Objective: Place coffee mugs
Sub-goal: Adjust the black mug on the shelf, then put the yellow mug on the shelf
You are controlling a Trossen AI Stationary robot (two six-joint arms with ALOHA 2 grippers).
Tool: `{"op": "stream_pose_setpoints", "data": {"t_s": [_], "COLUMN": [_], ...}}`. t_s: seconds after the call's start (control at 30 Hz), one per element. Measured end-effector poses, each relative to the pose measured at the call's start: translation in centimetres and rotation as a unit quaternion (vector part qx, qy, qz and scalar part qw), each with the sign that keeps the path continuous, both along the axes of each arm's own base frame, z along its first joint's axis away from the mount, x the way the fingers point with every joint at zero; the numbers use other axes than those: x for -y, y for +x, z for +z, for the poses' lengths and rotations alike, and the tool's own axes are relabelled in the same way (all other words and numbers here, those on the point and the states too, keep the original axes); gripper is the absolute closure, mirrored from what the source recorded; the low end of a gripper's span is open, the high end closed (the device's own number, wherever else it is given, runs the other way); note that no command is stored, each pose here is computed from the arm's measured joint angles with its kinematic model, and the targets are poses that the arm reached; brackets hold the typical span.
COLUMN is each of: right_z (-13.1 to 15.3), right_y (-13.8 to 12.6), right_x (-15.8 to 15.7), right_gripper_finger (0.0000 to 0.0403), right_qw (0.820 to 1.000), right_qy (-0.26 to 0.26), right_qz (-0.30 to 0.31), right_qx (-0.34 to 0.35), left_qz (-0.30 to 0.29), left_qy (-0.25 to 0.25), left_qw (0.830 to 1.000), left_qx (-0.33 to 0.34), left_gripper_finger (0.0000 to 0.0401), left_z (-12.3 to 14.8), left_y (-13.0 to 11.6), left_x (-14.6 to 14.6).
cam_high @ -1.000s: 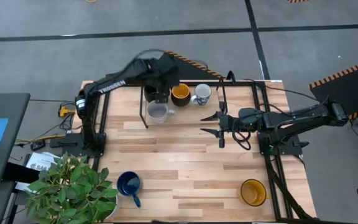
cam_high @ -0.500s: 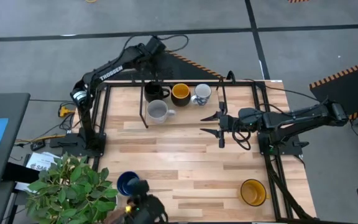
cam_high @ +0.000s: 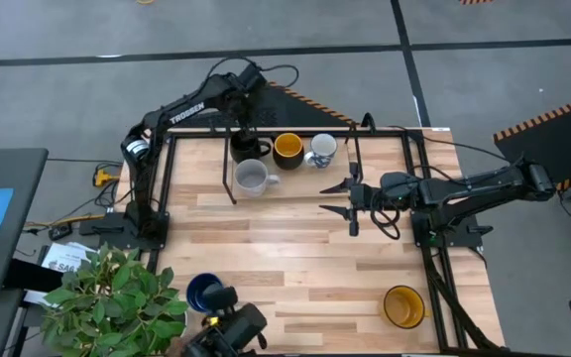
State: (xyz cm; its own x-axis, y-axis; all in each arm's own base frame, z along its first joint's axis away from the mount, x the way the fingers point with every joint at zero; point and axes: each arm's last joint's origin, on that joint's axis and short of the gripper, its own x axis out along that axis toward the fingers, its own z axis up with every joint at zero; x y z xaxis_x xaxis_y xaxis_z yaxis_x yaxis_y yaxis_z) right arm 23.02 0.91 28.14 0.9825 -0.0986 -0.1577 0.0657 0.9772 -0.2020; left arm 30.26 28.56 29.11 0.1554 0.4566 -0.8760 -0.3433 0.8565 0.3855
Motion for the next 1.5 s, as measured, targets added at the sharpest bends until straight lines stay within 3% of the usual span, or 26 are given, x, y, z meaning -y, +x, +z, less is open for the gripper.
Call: {"op": "stream_pose_setpoints", "data": {"t_s": [0.23,0.93,1.17,1.27,1.33,1.5], "right_z": [0.0,0.0,0.0,0.0,0.0,0.0], "right_y": [0.0,0.0,0.0,0.0,0.0,0.0], "right_x": [0.0,0.0,0.0,0.0,0.0,0.0], "right_gripper_finger": [0.0209,0.0209,0.0209,0.0209,0.0209,0.0209], "right_qw": [1.0,1.0,1.0,1.0,1.0,1.0], "right_qy": [0.0,-0.001,-0.001,-0.001,-0.001,-0.001], "right_qz": [0.0,0.0,0.0,-0.001,-0.001,-0.001], "right_qx": [0.0,-0.002,-0.002,-0.002,-0.002,-0.002], "left_qz": [-0.005,-0.034,-0.045,-0.045,-0.044,-0.088], "left_qy": [-0.007,-0.055,0.003,0.018,0.019,-0.041], "left_qw": [0.999,0.996,0.994,0.996,0.999,0.985], "left_qx": [-0.045,-0.06,-0.095,-0.068,-0.009,0.145], "left_gripper_finger": [0.0401,0.0401,0.0401,0.0401,0.0401,0.0401], "left_z": [-1.8,-1.8,-0.1,2.4,4.6,8.5], "left_y": [0.9,1.0,1.7,2.0,2.3,2.6], "left_x": [0.2,1.9,2.4,3.0,3.8,7.3]}}
